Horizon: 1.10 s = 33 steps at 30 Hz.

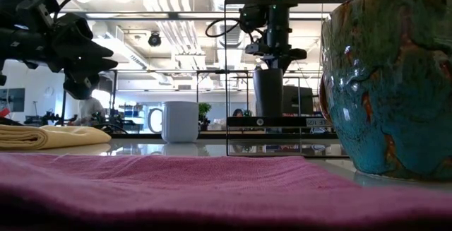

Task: Stack small to large cups/mugs on shelf
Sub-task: Put the black cup on the shelf, then put the brown patterned mug on the shelf

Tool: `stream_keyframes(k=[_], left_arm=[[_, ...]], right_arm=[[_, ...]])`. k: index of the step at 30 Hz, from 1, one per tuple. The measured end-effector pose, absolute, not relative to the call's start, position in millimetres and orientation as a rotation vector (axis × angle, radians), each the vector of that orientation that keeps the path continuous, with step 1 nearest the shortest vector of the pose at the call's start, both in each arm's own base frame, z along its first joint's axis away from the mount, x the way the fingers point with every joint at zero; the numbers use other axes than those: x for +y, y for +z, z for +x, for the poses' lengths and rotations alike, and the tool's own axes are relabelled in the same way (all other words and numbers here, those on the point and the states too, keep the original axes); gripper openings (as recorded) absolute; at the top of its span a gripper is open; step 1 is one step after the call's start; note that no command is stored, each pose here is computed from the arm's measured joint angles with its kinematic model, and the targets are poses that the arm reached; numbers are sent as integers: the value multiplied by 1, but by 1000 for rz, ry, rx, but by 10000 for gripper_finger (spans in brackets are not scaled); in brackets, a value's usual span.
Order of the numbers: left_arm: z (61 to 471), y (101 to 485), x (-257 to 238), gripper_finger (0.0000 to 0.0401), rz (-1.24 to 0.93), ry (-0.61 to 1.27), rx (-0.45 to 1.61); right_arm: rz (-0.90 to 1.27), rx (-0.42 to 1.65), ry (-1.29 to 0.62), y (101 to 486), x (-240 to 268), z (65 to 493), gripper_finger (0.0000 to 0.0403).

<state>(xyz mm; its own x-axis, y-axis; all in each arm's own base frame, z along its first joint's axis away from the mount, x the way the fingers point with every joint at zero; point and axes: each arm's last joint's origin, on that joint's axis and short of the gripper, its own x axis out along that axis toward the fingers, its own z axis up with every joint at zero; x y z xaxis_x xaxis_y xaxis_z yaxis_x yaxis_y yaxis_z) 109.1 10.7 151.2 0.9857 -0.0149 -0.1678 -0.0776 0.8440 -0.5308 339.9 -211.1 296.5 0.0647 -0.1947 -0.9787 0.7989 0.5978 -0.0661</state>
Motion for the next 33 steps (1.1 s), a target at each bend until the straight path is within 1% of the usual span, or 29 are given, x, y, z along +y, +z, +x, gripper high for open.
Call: stream_keyframes(k=[7,19,26,30,33], left_arm=[[109,151,11,89,-566,33,168],[109,151,11,89,-566,33,168],[109,151,11,89,-566,33,168],[109,151,11,89,-566,33,169],[109,151,11,89,-566,33,168]], right_arm=[[566,1268,-818,297,-213,342,33],[533,1266,-814,303,-211,339,109],[518,1180,-808,337,-199,323,132],[469,1104,-754,363,-176,316,136],[422,1116,-686,373,-152,317,137]])
